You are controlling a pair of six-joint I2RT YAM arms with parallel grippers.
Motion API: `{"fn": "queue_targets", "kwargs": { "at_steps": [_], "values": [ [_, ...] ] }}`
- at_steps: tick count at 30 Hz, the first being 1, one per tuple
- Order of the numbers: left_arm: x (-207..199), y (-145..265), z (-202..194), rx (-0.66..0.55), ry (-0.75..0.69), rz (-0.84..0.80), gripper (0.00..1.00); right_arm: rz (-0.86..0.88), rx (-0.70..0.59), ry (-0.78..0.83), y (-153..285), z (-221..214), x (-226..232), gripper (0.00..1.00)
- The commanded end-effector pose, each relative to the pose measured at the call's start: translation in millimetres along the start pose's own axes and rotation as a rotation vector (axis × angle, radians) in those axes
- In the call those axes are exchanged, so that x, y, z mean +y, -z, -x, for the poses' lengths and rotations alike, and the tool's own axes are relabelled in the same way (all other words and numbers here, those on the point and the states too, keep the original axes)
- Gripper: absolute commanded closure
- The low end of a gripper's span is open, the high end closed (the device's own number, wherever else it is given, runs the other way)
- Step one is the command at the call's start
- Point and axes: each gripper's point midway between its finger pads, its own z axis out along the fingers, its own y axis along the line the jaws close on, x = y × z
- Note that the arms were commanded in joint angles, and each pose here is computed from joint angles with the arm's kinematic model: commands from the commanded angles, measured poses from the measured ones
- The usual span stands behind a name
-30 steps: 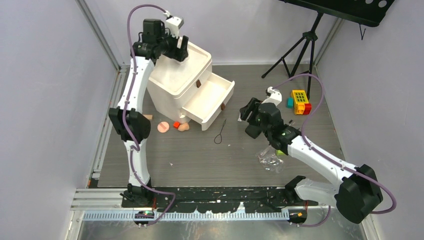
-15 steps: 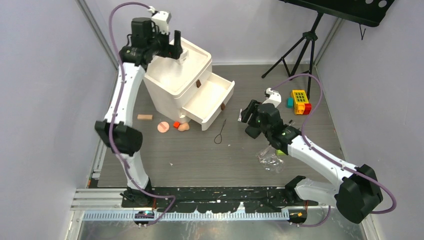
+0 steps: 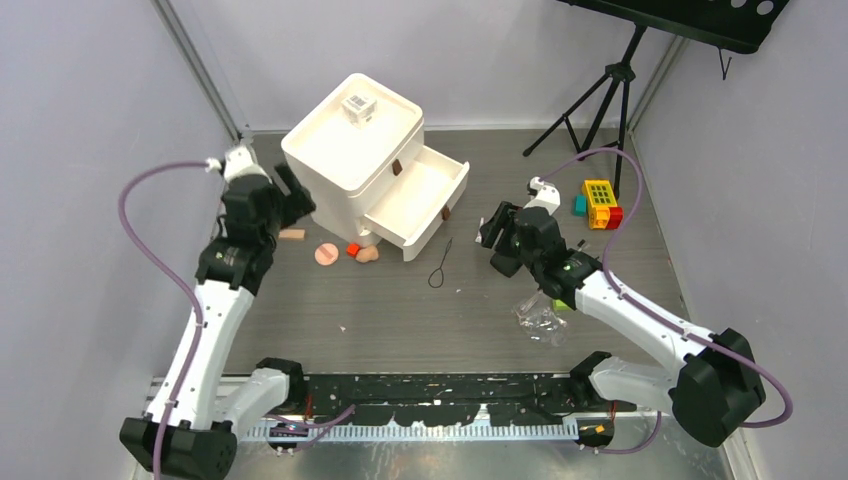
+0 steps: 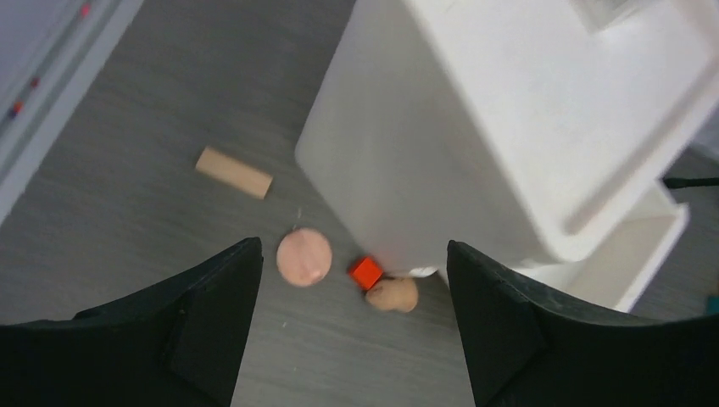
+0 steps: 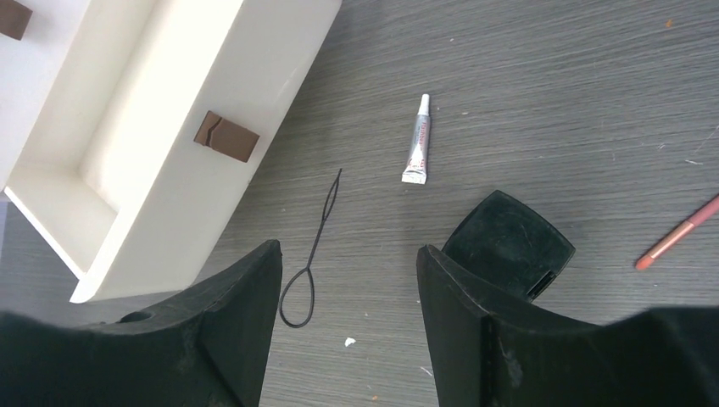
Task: Organize the makeup
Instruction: Pick up the makeup tool from the center of the board.
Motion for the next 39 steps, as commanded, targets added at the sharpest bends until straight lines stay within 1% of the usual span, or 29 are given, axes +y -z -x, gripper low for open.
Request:
{"fn": "queue_targets", "kwargs": {
  "at_steps": [1,5,8,14,19,22,24,25,34,36,39],
  "values": [
    [47.9,1.5,-66.6,0.059,0.144,0.167,0.19,0.043,-0.015,-0.026,-1.4,10.2,12.8,0.36],
    [71.2,4.4,-124.4,0.154,0.183,0.217,0.21,0.041,-0.008,-0.042,-3.1,6.4,12.2,0.36],
    [75.9,-7.0,-162.2,0.213,0.228,0.218,0.22,0.037,-0.006,-0.057,-4.9,4.2,11.4,0.36],
    [71.7,-45.7,-201.0,0.315,0.254,0.193,0.29,0.036,0.008,-0.058,-5.7,2.6,12.3,0.37],
    [84.6,-75.7,-218.2,0.358,0.287,0.225,0.35,0.014,-0.014,-0.051,-2.4,6.7,6.6,0.37],
    [90.7,-89.1,-223.1,0.363,0.294,0.239,0.39,0.006,-0.022,-0.046,-2.2,8.3,5.1,0.37],
    [89.2,-96.6,-225.9,0.376,0.291,0.230,0.43,0.003,-0.023,-0.045,-3.3,8.8,5.0,0.37],
    [89.7,-99.1,-227.9,0.384,0.289,0.231,0.45,0.002,-0.022,-0.043,-4.0,8.5,5.1,0.37],
    [101.8,-106.9,-248.9,0.409,0.266,0.270,0.52,-0.019,-0.026,-0.031,-4.2,8.7,-0.1,0.37],
    [103.5,-108.5,-254.5,0.425,0.263,0.279,0.56,-0.026,-0.032,-0.026,-3.1,10.1,-1.7,0.37],
    [105.4,-110.3,-259.1,0.440,0.258,0.287,0.65,-0.034,-0.040,-0.020,-1.5,12.0,-3.5,0.37]
  ]
}}
